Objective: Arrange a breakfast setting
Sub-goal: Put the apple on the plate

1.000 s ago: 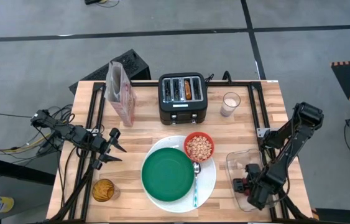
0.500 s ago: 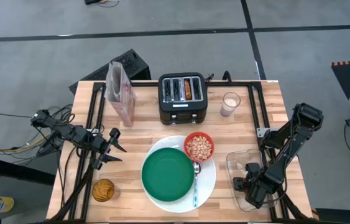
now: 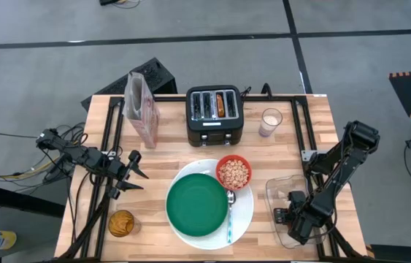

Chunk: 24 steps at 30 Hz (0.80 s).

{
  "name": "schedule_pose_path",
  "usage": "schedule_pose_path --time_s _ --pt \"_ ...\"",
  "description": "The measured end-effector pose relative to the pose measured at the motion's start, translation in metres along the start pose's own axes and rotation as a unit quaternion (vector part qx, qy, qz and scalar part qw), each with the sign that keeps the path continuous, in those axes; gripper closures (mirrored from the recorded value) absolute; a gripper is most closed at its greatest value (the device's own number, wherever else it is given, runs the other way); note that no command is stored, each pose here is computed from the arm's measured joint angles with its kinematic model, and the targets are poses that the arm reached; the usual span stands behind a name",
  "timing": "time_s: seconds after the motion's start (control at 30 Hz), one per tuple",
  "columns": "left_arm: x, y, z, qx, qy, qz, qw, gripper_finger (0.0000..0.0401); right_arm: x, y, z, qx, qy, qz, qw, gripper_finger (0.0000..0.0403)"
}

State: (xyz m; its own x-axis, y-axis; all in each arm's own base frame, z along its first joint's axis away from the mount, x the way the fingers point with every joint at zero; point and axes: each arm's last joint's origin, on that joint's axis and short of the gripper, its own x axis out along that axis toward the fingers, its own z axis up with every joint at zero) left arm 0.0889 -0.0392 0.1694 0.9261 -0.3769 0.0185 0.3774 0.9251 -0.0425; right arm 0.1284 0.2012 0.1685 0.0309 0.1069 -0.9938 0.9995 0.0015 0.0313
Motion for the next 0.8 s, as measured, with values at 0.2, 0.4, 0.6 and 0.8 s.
schedule_pose_path --time_s 0.2,0.4,0.6,0.8 --pt "0.0 0.0 0.0 0.0 0.0 0.0 1.0 0.0225 -0.017 -0.001 0.004 0.0 0.0 0.045 0.999 0.0126" --pt "0.0 0.0 0.0 0.0 0.0 0.0 1.0 0.0225 -0.056 -0.002 0.017 -0.012 -0.041 0.159 0.986 0.0126" --pt "0.0 0.0 0.0 0.0 0.0 0.0 1.0 0.0225 -0.084 -0.003 0.034 -0.026 -0.099 0.284 0.953 0.0126" --pt "0.0 0.0 0.0 0.0 0.0 0.0 1.0 0.0225 -0.102 0.008 0.056 -0.049 -0.167 0.348 0.921 0.0119"
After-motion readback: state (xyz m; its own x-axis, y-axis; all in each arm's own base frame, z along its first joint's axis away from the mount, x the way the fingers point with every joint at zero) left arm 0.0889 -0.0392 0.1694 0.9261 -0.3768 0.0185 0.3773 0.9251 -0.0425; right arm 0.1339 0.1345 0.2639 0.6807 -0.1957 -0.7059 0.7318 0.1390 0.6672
